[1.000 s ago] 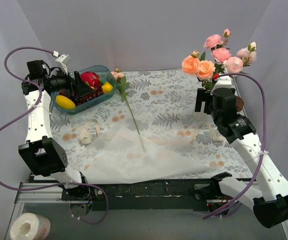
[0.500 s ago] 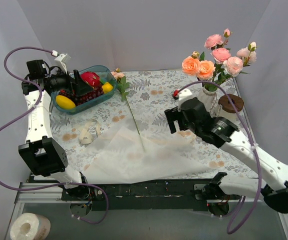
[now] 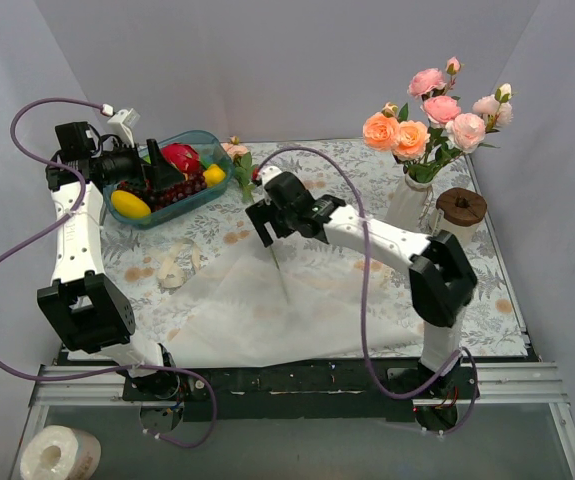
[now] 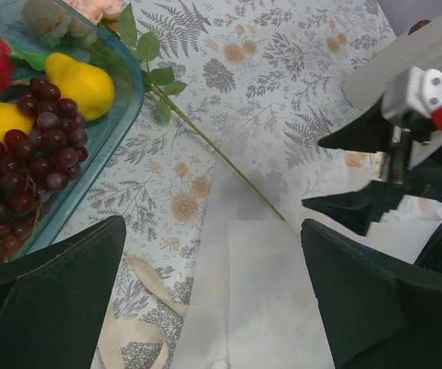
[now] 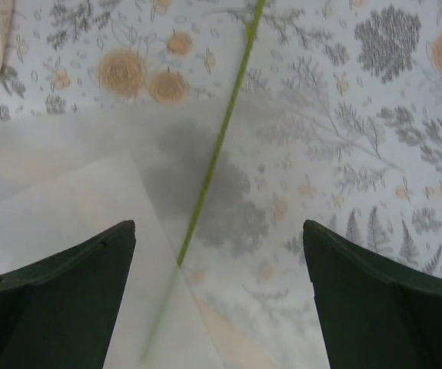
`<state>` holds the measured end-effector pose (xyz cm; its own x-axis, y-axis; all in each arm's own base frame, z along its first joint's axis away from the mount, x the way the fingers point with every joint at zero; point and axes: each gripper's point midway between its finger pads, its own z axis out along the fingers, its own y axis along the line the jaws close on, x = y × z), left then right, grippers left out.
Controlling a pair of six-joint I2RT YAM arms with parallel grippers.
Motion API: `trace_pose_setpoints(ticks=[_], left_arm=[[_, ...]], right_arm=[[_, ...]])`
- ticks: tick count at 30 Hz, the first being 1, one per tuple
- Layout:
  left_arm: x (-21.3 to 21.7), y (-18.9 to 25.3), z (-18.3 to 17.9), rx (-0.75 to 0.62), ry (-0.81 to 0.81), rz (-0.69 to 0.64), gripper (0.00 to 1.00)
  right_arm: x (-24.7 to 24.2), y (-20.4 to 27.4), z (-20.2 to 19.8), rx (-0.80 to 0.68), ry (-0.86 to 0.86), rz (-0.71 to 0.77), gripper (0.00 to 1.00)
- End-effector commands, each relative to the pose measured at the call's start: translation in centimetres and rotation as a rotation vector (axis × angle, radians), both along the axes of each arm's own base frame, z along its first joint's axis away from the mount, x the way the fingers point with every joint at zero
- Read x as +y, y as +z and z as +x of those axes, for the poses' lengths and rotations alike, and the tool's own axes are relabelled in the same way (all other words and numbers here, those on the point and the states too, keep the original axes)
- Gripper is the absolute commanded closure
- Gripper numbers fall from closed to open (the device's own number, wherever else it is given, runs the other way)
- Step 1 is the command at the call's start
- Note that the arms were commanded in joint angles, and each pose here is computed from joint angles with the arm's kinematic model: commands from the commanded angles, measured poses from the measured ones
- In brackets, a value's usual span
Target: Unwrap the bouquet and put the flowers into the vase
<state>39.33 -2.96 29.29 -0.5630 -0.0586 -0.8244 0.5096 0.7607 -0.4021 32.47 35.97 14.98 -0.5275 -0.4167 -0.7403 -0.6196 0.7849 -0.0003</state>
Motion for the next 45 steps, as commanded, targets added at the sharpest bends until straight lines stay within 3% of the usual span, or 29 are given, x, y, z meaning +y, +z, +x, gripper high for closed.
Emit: trace_pose_setpoints(ticks=[1, 3, 4, 7, 14, 23, 33, 34, 38, 45], left_arm=[[0.5, 1.4, 0.3, -0.025, 0.036, 0.015, 0.02], [0.7, 1.6, 0.5, -0.038, 0.046, 0.026, 0.02], [0.7, 1.7, 0.5, -0.044, 0.045, 0.030, 0.02], [0.7, 1.9, 0.4, -0.047, 0.043, 0.039, 0.02], [1.0, 1.5, -0.1, -0.046, 0.044, 0.076, 0.02], [0.9, 1.5, -0.2, -0.042, 0.040, 0.070, 0.02], [1.4, 2.1, 0.2, -0.049, 0.038, 0.102, 0.02], [1.4, 2.0, 0.1, -0.047, 0.037, 0.103, 0.02], [1.2, 2.0, -0.1, -0.051, 0.033, 0.104, 0.02], [1.1, 2.0, -0.1, -0.051, 0.034, 0.089, 0.02]], right_arm=[[4.8, -1.7, 3.8, -0.002, 0.069, -0.018, 0.09], [5.7, -2.8, 5.1, -0.002, 0.059, -0.042, 0.15], [6.2, -3.9, 6.4, 0.000, 0.042, -0.048, 0.25], [6.9, -5.2, 8.5, 0.033, 0.017, -0.018, 0.35], [6.1, -8.6, 10.9, 0.092, -0.031, -0.006, 0.35], [5.9, -11.0, 10.5, 0.124, -0.019, -0.029, 0.42], [6.3, -12.2, 10.9, 0.137, -0.060, -0.039, 0.66], [6.3, -12.3, 10.9, 0.140, -0.064, -0.040, 0.73], [5.7, -11.7, 10.9, 0.131, -0.089, -0.052, 0.99], [3.1, -4.9, 12.4, -0.017, -0.164, -0.068, 0.99]])
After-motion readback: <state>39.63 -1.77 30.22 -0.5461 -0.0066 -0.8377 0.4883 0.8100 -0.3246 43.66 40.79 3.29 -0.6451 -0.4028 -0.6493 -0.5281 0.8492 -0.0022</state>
